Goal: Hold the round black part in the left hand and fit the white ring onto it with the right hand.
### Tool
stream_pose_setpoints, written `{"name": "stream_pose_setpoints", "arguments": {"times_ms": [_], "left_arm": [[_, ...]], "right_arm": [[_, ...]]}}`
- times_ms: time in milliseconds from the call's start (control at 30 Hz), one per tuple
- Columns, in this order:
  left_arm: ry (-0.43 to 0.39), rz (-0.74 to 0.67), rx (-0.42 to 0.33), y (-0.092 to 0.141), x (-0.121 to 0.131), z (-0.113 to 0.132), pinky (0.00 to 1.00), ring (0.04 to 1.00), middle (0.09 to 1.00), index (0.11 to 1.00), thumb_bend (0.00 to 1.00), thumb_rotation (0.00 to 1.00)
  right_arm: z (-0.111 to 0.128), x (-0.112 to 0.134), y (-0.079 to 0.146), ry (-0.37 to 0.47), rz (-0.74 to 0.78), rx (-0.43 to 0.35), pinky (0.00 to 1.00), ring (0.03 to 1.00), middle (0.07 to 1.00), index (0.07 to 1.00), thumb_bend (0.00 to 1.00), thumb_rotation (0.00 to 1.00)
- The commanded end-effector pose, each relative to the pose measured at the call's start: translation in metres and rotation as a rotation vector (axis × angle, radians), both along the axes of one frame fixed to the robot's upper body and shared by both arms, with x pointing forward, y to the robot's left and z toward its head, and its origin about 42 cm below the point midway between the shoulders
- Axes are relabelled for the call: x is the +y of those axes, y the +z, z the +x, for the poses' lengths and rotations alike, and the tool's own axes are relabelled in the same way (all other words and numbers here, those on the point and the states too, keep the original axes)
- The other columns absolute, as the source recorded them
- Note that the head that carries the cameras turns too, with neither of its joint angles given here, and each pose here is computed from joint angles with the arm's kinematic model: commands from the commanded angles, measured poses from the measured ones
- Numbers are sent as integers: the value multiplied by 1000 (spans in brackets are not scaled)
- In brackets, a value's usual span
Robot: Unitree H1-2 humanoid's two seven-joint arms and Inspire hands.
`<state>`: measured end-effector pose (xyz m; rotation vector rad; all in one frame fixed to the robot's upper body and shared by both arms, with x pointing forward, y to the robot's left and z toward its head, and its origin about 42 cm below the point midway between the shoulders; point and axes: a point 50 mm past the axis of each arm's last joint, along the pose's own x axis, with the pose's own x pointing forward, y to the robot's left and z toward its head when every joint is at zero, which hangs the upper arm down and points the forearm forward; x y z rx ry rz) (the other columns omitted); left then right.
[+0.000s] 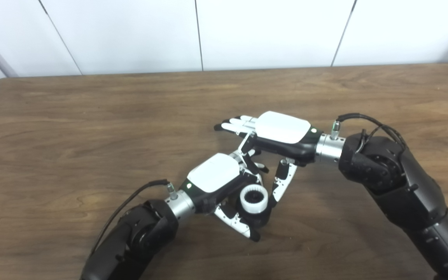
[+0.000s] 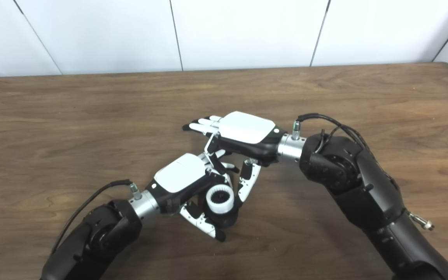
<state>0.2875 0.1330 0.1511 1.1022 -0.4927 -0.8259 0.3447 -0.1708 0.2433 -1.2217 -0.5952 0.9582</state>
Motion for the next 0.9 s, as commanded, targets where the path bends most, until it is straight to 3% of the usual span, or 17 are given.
{"name": "stream_pose_setpoints", "arguments": {"times_ms": [0,400,867], "left_arm": [[-44,-15,-31,9,-6,-2,1000,1000,845,480,524,65],[-29,-4,-32,9,1,0,1000,1000,848,481,524,65],[71,-17,-68,8,39,29,1000,1000,827,482,525,61]], "right_arm": [[3,2,23,3,34,-82,1000,1000,1000,869,1000,275],[4,3,30,0,31,-98,1000,1000,1000,865,1000,271],[1,-1,46,-13,33,-99,1000,1000,1000,822,1000,210]]}}
